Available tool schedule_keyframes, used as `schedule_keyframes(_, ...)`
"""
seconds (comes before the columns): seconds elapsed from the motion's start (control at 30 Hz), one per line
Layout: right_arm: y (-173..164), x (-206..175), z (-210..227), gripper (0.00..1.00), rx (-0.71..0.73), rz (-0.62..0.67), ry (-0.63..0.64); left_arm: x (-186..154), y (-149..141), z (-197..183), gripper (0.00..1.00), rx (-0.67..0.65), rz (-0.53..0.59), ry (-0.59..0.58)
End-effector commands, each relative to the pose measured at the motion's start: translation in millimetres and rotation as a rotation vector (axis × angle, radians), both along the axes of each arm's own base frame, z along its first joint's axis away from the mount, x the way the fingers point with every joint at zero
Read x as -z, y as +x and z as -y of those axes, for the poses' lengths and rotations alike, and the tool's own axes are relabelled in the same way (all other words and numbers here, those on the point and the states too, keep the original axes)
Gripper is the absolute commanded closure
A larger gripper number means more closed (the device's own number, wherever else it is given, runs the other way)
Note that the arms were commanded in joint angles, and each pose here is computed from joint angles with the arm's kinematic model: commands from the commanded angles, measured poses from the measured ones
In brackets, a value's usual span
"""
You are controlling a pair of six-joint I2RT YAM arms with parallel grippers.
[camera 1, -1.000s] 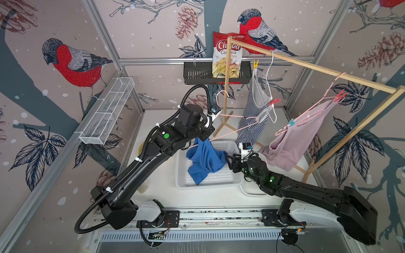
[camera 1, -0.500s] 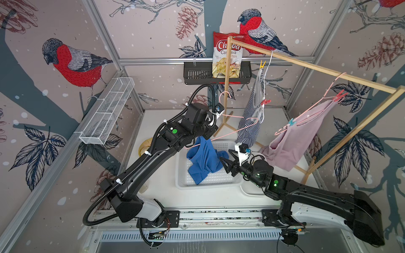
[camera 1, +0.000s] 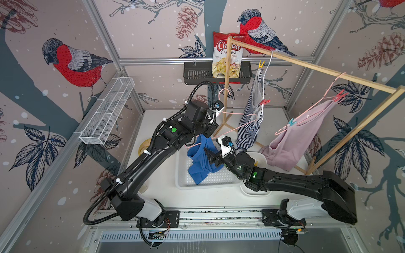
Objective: Remove the clothespins securing tank tops to the hanger
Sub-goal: Remove the tank top from the hanger.
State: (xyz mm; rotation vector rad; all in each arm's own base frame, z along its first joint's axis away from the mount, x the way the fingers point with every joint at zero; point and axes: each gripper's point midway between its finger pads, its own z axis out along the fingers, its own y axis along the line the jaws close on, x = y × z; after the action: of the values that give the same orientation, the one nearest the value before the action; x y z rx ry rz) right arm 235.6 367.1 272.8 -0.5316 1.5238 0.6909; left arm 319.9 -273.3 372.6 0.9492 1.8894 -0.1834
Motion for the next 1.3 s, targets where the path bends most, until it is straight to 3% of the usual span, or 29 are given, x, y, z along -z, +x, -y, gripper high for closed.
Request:
schedule_keyframes(0.0, 10, -14, 4, 0.20, 0.059, 0.033, 0.058, -7, -1, -2, 1.00, -0.006, 0.006, -0.021)
schedule_keyframes(0.17, 9, -12, -17, 0.28, -0.005, 0.029, 0.039, -6, 0, -1, 1.00, -0.009, 0.004, -0.020)
schedule_keyframes(0.33, 1, -8, -30, 0.80, -0.068, 0.024, 0.019, -5, 0, 0, 1.00, -0.008, -0.009, -0.022)
schedule_keyframes(0.43, -5, -11, -32, 0.97, -0.085, 0.030, 0.023, -3, 2, -2, 1.00, -0.021, -0.013, -0.031)
schedule_keyframes(0.97, -79, -42, -98, 1.00, -0.358, 0.131, -0.022, -20, 19, -2, 1.00, -0.056, 0.002, -0.217)
schedule_keyframes(1.27, -107, -15, -121, 1.00, -0.440, 0.120, -0.116, -46, 13, -20, 1.00, -0.113, 0.115, -0.322)
